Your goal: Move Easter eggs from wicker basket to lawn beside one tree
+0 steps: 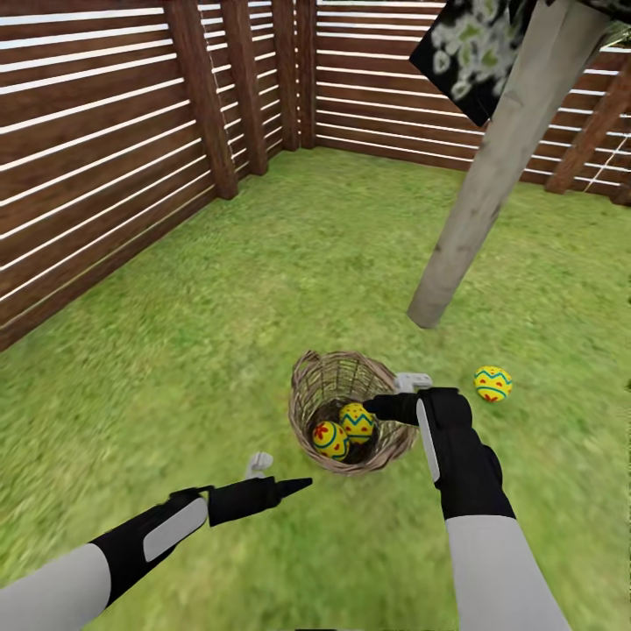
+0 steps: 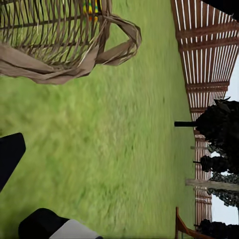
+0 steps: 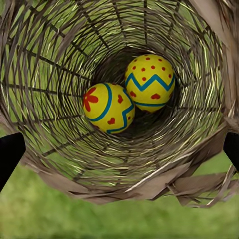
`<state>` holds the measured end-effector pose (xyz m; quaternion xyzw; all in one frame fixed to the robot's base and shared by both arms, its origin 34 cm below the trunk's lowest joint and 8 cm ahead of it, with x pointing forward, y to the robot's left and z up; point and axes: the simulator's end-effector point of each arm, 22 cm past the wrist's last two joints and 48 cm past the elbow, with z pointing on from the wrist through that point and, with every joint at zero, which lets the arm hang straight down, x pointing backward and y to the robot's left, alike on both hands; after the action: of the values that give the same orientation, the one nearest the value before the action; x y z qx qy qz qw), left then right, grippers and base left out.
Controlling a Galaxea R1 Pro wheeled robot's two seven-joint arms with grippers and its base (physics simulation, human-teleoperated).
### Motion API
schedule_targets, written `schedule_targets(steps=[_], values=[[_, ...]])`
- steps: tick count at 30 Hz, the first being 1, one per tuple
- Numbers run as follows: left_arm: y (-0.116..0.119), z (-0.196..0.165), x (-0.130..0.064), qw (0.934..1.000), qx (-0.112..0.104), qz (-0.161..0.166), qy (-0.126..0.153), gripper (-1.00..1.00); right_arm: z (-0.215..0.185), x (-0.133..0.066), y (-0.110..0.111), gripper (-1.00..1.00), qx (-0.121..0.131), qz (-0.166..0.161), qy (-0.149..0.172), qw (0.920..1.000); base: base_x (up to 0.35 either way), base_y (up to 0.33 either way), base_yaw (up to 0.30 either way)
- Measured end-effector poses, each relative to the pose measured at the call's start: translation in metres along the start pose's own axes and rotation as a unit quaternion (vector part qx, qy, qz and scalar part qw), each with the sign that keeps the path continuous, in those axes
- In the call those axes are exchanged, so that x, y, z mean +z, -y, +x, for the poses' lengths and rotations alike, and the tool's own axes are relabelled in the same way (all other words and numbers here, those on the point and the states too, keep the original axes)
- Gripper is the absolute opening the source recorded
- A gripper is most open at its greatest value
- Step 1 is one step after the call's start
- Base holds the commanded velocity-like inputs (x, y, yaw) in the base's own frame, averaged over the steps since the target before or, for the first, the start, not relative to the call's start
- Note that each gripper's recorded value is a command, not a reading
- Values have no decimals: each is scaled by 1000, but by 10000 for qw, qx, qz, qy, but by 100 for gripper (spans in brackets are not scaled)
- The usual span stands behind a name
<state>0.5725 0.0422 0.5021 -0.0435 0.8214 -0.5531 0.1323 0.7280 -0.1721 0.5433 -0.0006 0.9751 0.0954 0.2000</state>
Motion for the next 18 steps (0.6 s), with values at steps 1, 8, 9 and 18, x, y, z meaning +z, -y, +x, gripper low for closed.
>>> schedule_targets(steps=[1,8,9,18], values=[[0,0,-1,10000,4,-8,2,100,0,0,0,100,0,0,4,10000,0,89,-189],[-3,-2,-5,10000,18,-53,12,100,-1,-1,0,100,-12,13,7,10000,0,190,-78],[-4,-2,-5,10000,17,-57,12,100,0,-1,0,100,-12,12,-1,10000,0,278,-4],[-4,-2,-5,10000,16,-60,13,100,16,9,-1,100,-3,-1,-231,9997,0,265,-1]])
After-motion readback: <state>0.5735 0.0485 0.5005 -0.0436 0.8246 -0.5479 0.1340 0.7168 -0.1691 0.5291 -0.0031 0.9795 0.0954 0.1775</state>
